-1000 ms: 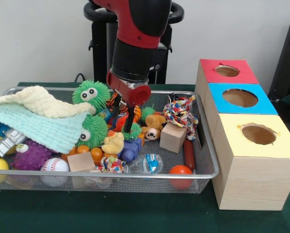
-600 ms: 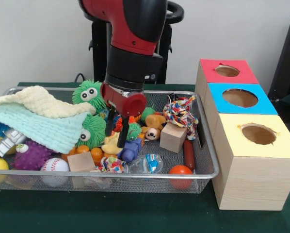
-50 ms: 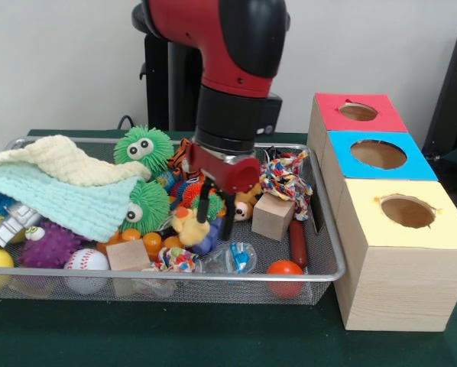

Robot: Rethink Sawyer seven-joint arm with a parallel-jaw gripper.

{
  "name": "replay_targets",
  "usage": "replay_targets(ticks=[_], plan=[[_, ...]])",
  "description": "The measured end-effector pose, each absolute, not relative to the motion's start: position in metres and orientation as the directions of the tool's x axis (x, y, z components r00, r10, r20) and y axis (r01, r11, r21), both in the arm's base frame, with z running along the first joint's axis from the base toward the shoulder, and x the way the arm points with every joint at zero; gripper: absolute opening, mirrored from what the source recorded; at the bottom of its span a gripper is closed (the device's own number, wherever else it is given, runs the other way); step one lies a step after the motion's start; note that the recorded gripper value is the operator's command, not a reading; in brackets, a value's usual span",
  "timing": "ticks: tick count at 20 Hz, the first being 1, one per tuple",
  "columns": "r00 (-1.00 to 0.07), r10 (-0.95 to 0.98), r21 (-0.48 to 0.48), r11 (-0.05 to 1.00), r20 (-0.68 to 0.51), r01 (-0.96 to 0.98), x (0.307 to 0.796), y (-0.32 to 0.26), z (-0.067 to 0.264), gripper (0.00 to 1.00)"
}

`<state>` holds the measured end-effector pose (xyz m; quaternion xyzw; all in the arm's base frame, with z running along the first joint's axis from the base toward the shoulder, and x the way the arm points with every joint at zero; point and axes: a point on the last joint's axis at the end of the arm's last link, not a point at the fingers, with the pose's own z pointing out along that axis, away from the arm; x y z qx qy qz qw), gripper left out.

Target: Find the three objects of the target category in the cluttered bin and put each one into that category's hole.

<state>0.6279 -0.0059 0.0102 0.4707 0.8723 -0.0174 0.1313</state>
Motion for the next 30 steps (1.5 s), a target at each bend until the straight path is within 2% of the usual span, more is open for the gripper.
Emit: replay_targets(ticks=[7,11,22,30], plan=[[-0.574,0.808,0.054,0.584,-0.129,0.81,0.613,0.028,0.008,1.0],[-0.593,0.799,0.036,0.598,-0.101,0.8,0.606,0.039,0.008,1.0],[-0.606,0.782,-0.017,0.611,-0.145,0.792,0.595,0.034,0.016,1.0],[-0.511,0.839,-0.044,0.513,-0.188,0.857,0.59,0.008,0.021,1.0]])
